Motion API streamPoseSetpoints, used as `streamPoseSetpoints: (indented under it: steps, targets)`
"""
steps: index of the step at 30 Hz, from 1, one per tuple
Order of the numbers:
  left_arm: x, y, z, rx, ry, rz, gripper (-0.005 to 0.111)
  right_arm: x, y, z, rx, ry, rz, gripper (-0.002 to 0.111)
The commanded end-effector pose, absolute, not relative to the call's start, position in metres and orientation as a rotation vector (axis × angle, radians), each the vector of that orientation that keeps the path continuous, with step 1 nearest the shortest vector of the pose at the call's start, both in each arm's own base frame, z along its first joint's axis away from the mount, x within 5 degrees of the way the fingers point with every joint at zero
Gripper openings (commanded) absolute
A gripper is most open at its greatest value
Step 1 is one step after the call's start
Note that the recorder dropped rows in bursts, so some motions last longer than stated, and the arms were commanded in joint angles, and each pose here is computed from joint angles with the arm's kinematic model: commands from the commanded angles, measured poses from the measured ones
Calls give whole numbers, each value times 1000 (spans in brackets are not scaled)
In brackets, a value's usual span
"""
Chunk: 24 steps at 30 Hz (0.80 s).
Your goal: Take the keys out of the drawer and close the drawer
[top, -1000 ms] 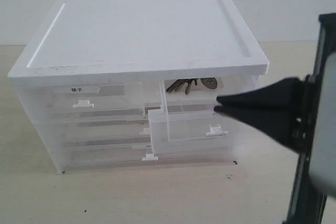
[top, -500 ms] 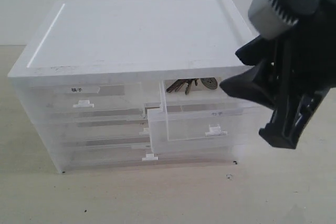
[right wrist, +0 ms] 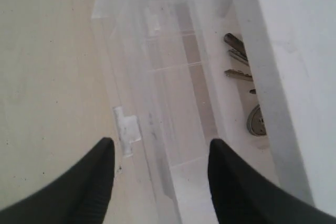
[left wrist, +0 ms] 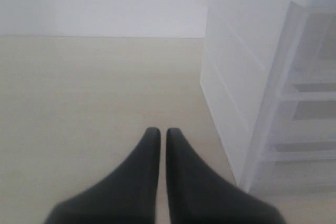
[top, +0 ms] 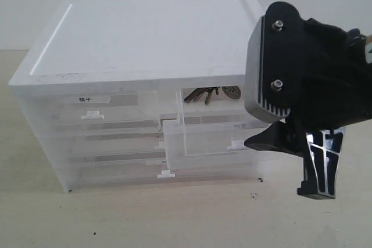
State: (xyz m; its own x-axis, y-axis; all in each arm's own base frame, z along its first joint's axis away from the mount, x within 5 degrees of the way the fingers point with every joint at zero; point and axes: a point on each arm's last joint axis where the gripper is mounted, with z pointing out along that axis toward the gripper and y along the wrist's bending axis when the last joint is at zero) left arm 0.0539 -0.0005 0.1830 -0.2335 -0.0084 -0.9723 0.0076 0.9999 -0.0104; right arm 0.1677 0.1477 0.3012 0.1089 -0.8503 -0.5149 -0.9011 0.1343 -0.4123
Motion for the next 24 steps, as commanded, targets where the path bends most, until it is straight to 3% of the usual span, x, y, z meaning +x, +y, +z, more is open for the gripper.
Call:
streamPoseSetpoints:
  steps: [1, 4, 9, 11, 24]
  targets:
    - [54, -1, 185, 2, 1794, -12, 5, 171, 149, 301, -1704, 1718, 84, 49]
    - [54, -1, 185, 2, 1794, -12, 5, 169, 149, 300, -1713, 1733, 102, 41]
    - [54, -1, 185, 2, 1794, -12, 5, 167, 148, 295, -1761, 1775, 128, 8]
    - [54, -1, 185, 2, 1794, -12, 5, 167, 149, 291, -1781, 1793, 135, 1]
    - [54, -1, 185, 2, 1794, -12, 5, 134, 145, 295, -2065, 1697, 73, 0]
